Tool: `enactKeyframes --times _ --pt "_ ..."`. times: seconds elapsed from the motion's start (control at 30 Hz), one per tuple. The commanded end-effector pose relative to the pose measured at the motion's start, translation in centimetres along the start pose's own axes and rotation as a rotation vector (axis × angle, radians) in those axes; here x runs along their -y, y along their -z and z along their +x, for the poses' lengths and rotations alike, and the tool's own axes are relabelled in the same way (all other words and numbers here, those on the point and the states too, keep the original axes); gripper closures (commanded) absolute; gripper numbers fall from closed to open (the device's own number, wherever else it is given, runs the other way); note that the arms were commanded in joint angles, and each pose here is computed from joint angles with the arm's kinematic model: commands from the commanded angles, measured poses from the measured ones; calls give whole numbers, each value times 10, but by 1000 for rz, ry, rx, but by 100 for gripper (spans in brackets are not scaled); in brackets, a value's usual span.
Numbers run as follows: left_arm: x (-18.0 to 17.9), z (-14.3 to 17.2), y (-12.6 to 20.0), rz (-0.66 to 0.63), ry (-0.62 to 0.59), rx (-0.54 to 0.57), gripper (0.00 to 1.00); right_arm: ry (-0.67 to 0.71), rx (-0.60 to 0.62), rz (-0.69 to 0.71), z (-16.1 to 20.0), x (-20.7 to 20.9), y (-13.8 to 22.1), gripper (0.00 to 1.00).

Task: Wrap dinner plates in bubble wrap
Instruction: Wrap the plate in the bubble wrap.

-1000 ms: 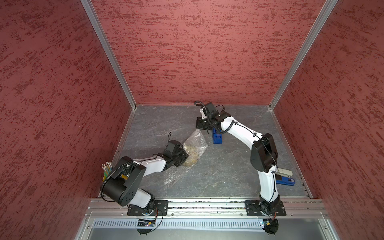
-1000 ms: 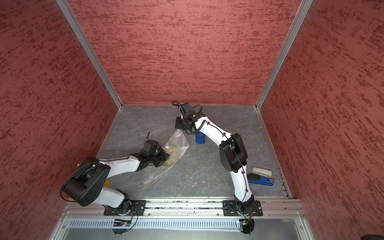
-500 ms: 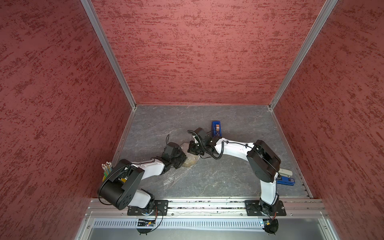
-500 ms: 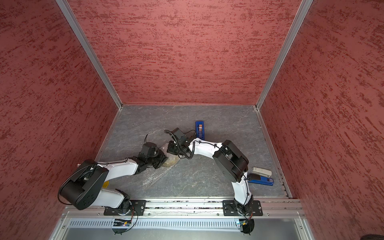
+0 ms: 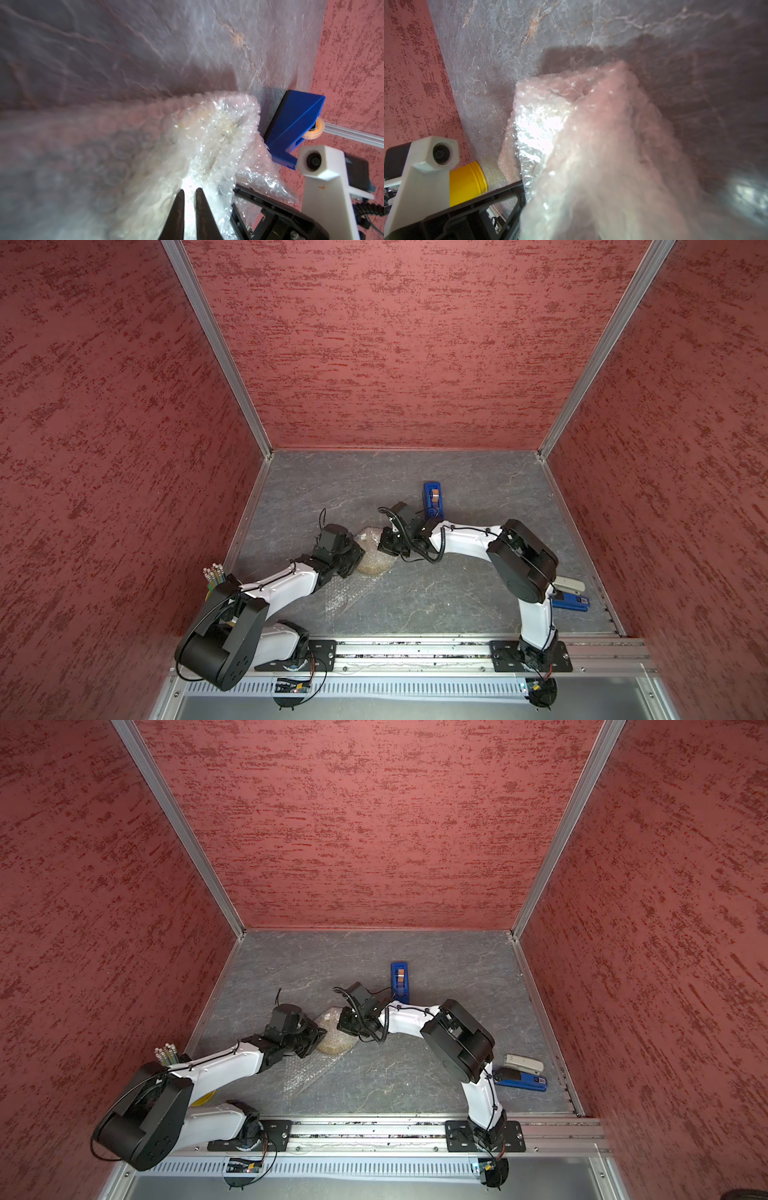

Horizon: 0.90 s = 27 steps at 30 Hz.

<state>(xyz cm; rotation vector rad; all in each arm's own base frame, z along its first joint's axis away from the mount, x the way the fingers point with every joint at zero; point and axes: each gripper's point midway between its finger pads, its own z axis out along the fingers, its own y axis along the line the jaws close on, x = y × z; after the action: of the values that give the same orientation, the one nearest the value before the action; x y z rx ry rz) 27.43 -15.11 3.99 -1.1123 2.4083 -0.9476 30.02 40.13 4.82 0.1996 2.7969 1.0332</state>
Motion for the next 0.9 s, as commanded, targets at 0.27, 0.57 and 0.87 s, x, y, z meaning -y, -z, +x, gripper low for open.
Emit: enactKeyframes --times 0.27,0.57,0.87 --pt "-33 5 -9 -60 11 -17 93 129 7 -105 -7 -74 30 100" --pt "-31 5 -6 -27 34 -5 93 110 -177 -53 41 -46 -18 100" --pt "-14 4 8 48 65 25 93 54 -230 14 50 -13 -42 100"
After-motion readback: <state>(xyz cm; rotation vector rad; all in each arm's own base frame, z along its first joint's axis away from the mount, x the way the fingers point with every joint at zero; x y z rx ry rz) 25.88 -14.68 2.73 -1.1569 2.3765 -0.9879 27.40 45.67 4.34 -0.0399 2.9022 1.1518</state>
